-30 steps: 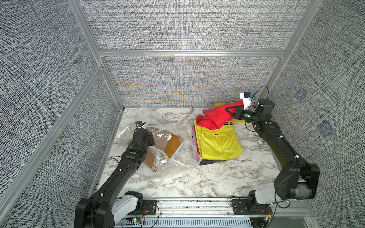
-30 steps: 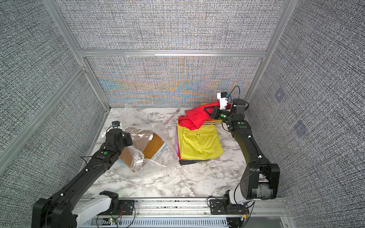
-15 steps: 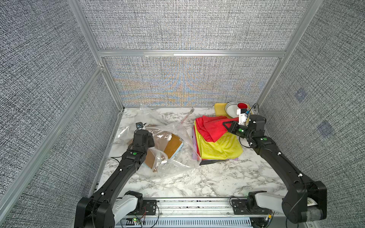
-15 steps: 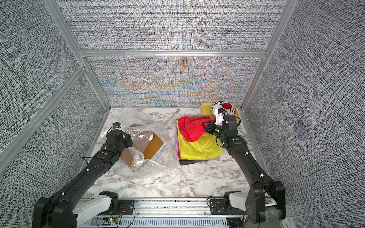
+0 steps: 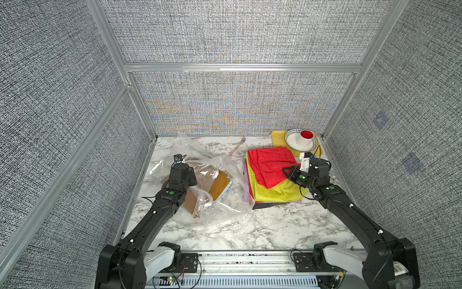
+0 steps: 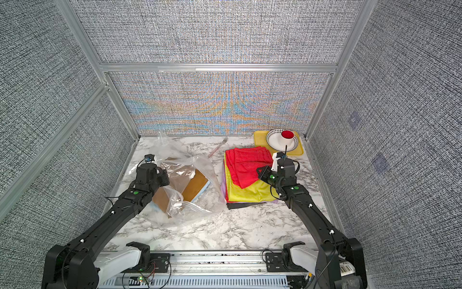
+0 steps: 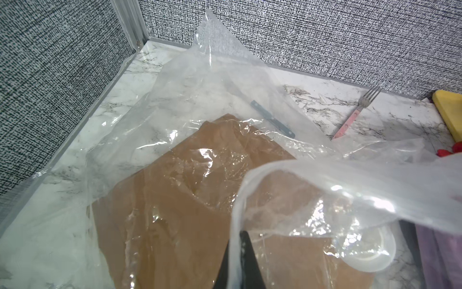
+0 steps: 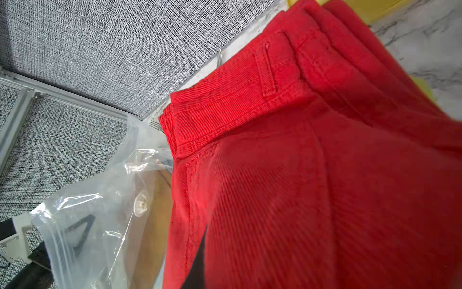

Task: Take the trousers out of the vacuum bag
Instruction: Place the trousers at the center of the board.

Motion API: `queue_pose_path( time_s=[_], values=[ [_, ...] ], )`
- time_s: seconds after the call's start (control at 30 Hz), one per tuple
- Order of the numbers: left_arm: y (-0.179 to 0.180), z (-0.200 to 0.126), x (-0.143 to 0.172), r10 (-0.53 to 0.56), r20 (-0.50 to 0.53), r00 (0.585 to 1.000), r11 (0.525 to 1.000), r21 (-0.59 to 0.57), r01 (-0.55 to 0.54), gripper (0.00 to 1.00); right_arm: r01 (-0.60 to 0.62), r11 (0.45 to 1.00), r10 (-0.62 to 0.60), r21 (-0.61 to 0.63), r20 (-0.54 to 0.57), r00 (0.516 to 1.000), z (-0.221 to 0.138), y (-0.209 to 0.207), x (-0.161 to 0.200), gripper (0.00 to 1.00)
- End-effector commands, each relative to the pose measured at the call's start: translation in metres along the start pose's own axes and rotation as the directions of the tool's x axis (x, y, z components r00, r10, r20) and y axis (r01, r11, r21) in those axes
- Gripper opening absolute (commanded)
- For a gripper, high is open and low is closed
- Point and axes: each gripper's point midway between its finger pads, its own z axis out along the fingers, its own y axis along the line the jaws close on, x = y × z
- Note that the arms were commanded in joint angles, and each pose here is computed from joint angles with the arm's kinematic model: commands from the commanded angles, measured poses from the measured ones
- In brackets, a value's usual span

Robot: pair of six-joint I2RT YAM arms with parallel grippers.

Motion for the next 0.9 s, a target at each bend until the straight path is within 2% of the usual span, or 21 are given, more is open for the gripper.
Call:
queue_pose_path(
  time_s=[0.0,0.07,0.17,0.23,0.3,0.57,0.7,0.87],
  values=[
    [-0.006,0.000,-0.010,-0.004,0.026,1.000,1.000,0.025,0.003,0.00,0.027,0.996,-0.026,0.090,-0.006,1.000,-0.003,-0.016,0.006,0.16],
    [-0.009,-0.001,-0.012,0.003,0.026,1.000,0.999,0.036,-0.004,0.00,0.042,0.994,-0.040,0.105,-0.021,0.999,-0.006,-0.019,0.011,0.24],
    [-0.012,0.000,-0.013,0.010,0.021,1.000,0.999,0.052,-0.011,0.00,0.049,0.992,-0.044,0.119,-0.043,0.998,-0.011,-0.024,0.023,0.41],
    [-0.014,0.001,-0.014,0.011,0.017,1.000,0.998,0.058,-0.011,0.00,0.053,0.991,-0.047,0.122,-0.057,0.997,-0.014,-0.026,0.032,0.56],
    [-0.017,0.003,-0.015,0.012,0.014,1.000,0.998,0.067,-0.013,0.00,0.053,0.991,-0.046,0.121,-0.062,0.997,-0.018,-0.026,0.041,0.64],
    [-0.025,0.006,-0.018,0.016,0.003,1.000,0.995,0.101,-0.017,0.00,0.027,0.998,-0.020,0.063,-0.107,0.994,-0.020,-0.015,0.081,0.77],
    [-0.026,0.006,-0.018,0.015,0.001,1.000,0.994,0.108,-0.015,0.00,0.019,0.999,-0.015,0.031,-0.119,0.993,-0.014,-0.009,0.096,0.78],
    [-0.025,0.003,-0.017,0.015,0.006,1.000,0.994,0.105,-0.015,0.00,0.037,0.999,-0.039,-0.028,-0.093,0.995,-0.009,0.011,0.094,0.78]
  ],
)
